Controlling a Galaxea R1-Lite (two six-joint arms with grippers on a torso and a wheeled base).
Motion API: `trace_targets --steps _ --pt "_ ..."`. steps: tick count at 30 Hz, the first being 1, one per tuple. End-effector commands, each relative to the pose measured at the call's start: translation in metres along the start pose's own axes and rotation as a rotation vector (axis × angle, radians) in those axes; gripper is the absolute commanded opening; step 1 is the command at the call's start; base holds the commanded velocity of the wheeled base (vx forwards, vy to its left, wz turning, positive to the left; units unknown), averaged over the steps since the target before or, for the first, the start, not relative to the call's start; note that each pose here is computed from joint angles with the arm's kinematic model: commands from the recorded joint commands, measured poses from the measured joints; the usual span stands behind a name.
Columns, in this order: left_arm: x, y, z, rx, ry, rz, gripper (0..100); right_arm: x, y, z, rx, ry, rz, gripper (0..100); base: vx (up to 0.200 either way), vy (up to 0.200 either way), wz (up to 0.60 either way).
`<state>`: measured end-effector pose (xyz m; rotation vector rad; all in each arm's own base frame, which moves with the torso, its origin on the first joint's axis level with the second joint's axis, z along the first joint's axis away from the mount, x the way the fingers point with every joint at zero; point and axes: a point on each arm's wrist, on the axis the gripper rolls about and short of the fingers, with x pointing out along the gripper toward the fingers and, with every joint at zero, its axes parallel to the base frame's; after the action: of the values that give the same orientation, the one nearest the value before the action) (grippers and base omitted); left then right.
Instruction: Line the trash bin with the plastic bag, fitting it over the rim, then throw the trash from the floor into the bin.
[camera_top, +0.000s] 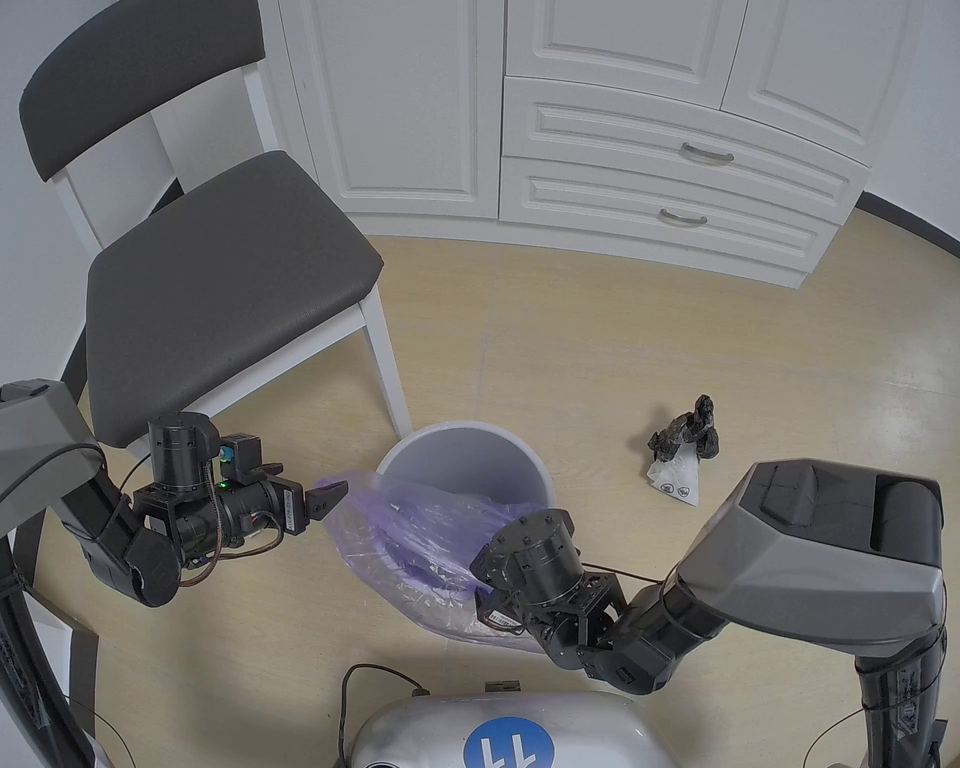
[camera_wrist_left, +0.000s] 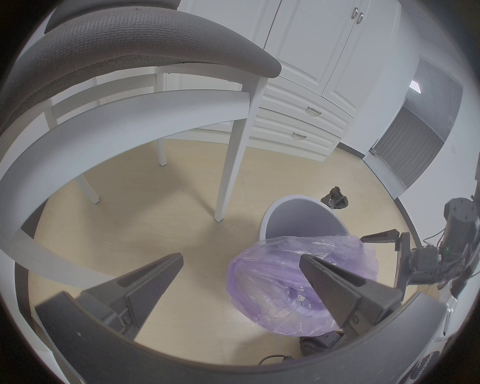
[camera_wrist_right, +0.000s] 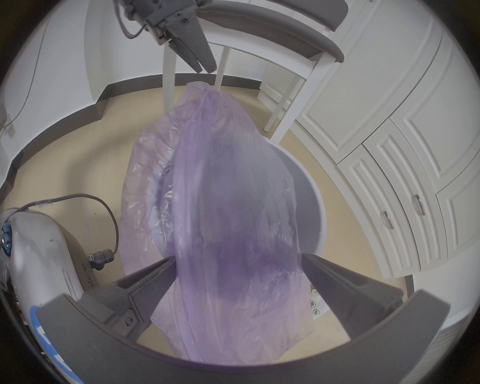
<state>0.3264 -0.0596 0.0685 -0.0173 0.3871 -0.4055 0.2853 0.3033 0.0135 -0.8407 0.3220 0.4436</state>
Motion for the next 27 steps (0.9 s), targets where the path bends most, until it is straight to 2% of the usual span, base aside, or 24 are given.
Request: trace_targets --steps 1,2,15,21,27 --pt "-0.001 0.000 0.001 0.001 -0.005 0.000 100 0.002 -0.008 0.009 0.026 -0.012 -0.006 100 0.000 0.000 0.00" --pt "-0.001 0.000 0.001 0.001 -0.006 0.001 100 0.002 -0.007 0.009 0.024 -0.012 -0.005 0 0.000 0.000 0.00" --pt "-0.001 0.002 0.003 0.001 -0.013 0.005 100 0.013 -0.032 0.022 0.082 -0.016 -0.048 0 0.000 0.000 0.00" --pt "-0.001 0.002 0.004 0.002 -0.019 0.005 100 0.038 -0.061 0.031 0.136 -0.017 -0.112 0 0.000 0.000 0.00" --pt "-0.001 0.001 0.004 0.002 -0.021 0.004 100 0.064 -0.072 0.041 0.223 -0.023 -0.142 0 0.000 0.000 0.00"
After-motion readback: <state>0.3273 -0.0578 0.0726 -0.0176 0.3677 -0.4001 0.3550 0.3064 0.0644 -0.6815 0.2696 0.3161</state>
